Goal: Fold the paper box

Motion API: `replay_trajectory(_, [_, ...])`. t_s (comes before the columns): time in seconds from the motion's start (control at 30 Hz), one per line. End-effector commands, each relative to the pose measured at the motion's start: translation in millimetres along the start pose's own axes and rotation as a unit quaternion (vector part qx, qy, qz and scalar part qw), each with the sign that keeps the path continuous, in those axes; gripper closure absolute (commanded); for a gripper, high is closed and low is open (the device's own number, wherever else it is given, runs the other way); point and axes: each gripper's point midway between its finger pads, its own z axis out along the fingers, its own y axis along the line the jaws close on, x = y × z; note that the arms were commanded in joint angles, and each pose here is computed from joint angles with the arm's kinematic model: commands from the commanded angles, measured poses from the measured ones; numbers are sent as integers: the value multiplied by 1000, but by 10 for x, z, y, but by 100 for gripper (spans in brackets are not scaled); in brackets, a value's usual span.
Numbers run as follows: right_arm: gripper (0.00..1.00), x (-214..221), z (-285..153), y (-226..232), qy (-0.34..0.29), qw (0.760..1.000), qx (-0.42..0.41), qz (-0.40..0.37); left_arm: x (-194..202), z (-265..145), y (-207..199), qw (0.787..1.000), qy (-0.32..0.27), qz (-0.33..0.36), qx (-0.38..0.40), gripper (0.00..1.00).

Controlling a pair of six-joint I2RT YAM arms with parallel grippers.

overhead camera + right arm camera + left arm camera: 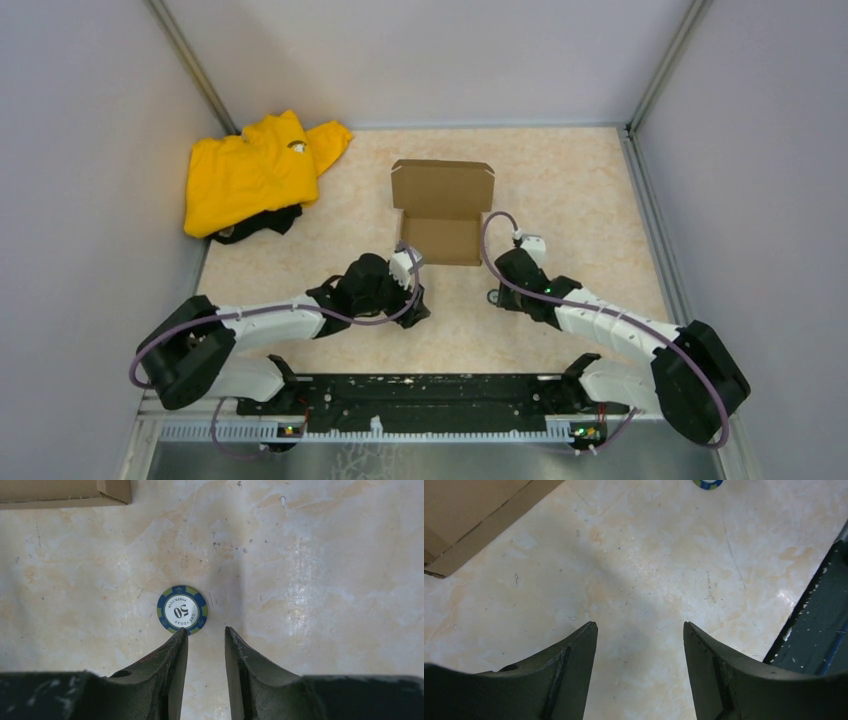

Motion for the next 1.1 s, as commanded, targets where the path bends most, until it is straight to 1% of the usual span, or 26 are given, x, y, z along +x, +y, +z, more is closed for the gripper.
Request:
replay_trajectory(0.0, [67, -13, 83, 24, -8, 1000, -6, 5, 9, 55, 69, 1000, 3, 3, -20, 30])
replay_trajectory(0.3, [69, -196, 134, -153, -40, 998, 23, 49, 1, 60, 136, 999, -13, -14, -40, 30])
replay_trajectory(0.4, [70, -230, 158, -178, -35, 998, 39, 44, 24, 88, 125, 999, -15, -19, -35, 30])
replay_trajectory(0.53, [71, -168, 243, -181, -18, 998, 48, 29, 68, 130, 123, 999, -10, -22, -32, 30])
replay_trajectory(0.67, [72, -148, 301, -101, -7, 999, 33, 21, 75, 140, 137, 999, -9, -23, -36, 30])
replay_trajectory(0.8, [76, -108, 333, 22, 4, 1000, 5, 16, 90, 151, 167, 999, -6, -28, -44, 30])
replay_trajectory(1.07, [77, 83, 292, 292, 20, 999, -25, -6, 105, 162, 180, 998, 1, -33, -49, 31])
